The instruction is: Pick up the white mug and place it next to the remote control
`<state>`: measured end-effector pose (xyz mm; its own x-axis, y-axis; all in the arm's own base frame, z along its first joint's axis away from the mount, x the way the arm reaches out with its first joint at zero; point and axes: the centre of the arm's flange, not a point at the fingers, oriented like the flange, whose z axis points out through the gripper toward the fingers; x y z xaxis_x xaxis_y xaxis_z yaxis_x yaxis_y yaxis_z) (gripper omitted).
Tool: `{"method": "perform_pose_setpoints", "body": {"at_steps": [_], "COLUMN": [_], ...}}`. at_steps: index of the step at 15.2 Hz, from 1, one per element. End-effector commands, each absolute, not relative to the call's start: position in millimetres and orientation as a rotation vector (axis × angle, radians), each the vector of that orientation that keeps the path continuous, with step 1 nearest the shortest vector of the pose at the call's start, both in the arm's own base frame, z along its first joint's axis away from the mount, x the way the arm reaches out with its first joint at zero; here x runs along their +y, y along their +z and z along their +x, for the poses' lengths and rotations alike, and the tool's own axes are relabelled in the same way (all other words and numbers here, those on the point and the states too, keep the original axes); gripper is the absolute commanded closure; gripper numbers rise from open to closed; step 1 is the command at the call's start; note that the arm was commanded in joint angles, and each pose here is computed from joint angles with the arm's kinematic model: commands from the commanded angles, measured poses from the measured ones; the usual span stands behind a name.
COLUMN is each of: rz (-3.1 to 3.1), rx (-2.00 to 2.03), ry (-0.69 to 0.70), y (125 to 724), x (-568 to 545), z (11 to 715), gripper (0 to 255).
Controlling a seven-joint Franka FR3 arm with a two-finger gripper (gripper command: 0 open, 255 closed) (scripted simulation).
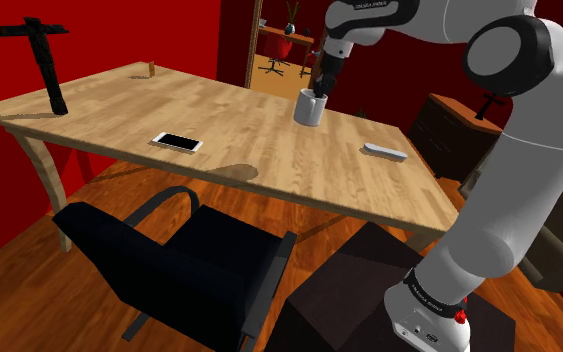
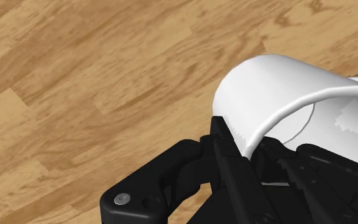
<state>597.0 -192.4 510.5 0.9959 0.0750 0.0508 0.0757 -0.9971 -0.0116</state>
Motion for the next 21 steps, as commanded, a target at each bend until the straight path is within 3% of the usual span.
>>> {"method": "perform_pose_setpoints", "body": {"at_steps": [1,21], "rz": [-3.125,-3.125], "rx": [-0.118,-0.118], "ry": [-0.079,-0.079], "y": [519.8,448.9], "x": [-191.5,-445.4], "z": [596.6,583.8], "gripper": [255,255]}}
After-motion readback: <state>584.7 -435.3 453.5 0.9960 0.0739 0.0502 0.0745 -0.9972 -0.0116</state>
